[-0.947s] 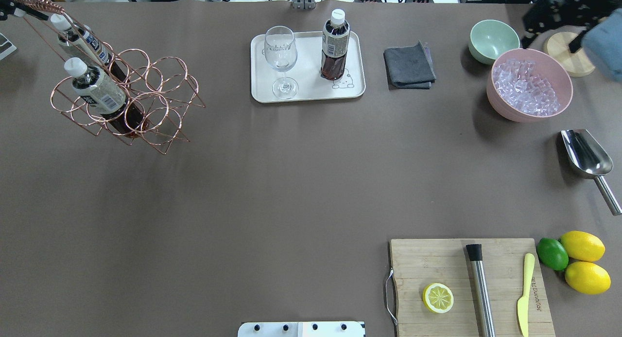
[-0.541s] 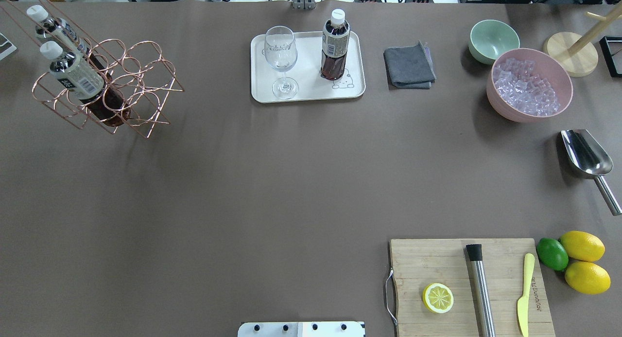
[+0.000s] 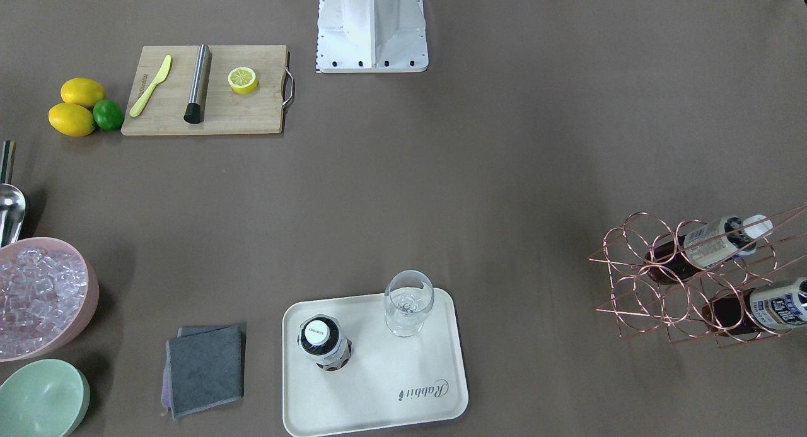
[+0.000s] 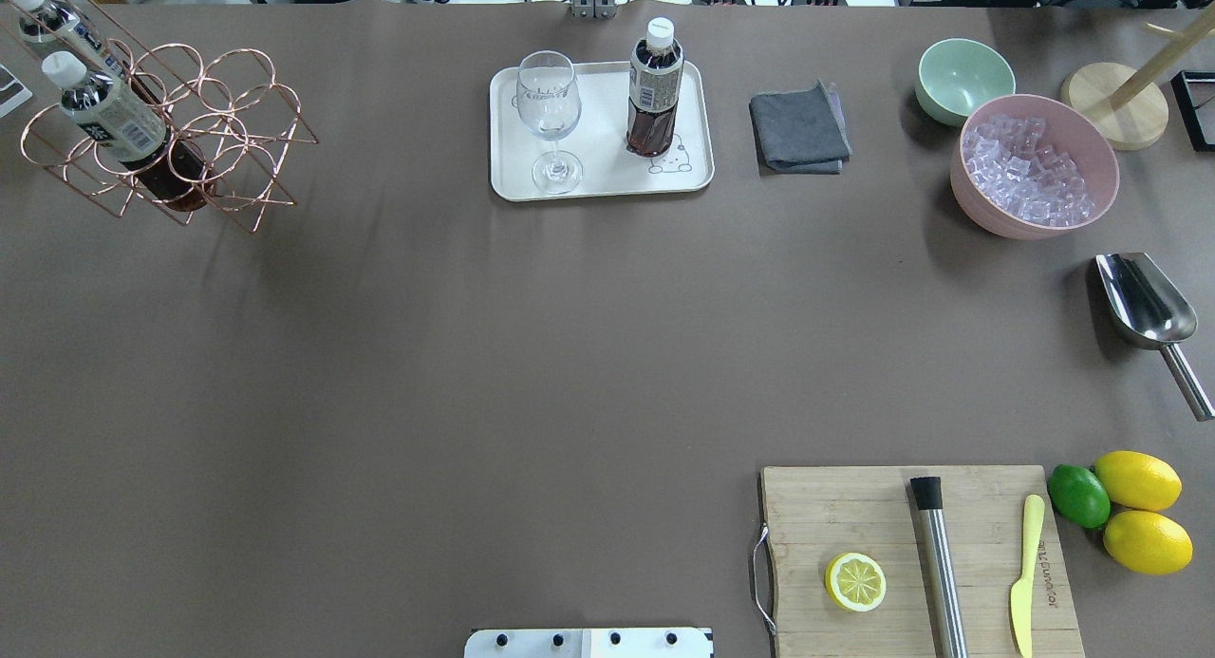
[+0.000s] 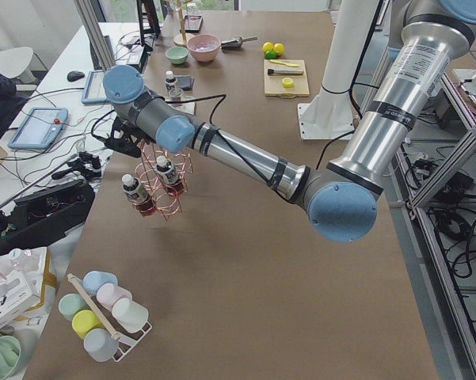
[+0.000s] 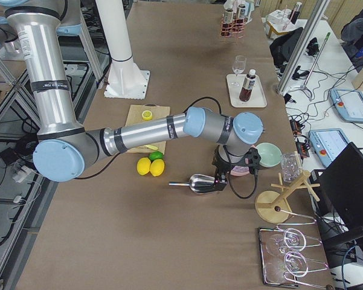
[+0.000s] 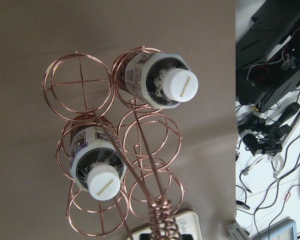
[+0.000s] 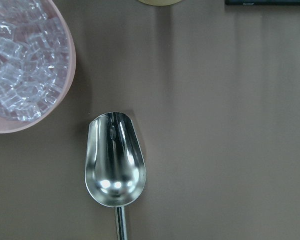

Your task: Take tea from basket to plate

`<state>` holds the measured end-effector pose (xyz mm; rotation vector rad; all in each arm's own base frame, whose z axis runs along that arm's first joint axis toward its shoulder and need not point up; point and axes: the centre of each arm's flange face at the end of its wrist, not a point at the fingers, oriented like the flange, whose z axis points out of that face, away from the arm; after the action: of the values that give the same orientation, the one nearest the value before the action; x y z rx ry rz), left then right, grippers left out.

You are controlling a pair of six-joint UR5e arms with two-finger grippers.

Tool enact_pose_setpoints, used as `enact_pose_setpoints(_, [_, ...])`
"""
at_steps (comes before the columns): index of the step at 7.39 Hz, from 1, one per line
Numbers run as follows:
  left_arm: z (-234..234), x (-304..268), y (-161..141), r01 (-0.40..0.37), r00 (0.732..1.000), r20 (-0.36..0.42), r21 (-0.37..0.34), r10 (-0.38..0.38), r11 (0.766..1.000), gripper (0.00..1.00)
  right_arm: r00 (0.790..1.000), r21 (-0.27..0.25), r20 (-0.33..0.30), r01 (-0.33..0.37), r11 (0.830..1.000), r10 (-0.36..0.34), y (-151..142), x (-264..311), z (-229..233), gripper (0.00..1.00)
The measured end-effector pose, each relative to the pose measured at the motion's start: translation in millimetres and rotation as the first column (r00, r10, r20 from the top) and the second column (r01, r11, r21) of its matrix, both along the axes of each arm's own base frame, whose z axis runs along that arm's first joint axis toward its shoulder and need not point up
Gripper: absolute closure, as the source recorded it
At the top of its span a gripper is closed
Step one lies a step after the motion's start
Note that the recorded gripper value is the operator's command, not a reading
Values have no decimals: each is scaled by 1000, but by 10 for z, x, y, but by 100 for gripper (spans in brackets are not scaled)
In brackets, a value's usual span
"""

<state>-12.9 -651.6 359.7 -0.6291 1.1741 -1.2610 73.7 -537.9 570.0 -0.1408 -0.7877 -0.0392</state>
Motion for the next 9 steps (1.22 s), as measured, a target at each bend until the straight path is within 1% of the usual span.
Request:
enact_pose_setpoints(2, [297, -213, -210, 29, 1000, -2, -34, -29, 999, 100, 1000, 11, -10, 2, 1000, -2, 107, 40, 174, 1])
enact_pose_setpoints(4, [486, -295, -350, 40, 999, -1, -67, -40, 997, 100, 1000, 1, -11, 2, 1000, -2, 183, 44, 269, 1])
enact_pose_setpoints(6, [635, -341, -409, 47, 999, -1, -79, -47, 996, 100, 1000, -6, -12, -3, 1000, 3, 219, 48, 318, 1])
enact_pose_setpoints(9, [859, -357, -476, 49, 999, -1, -82, -49, 995, 100, 1000, 1, -13, -9, 1000, 9, 230, 50, 381, 1])
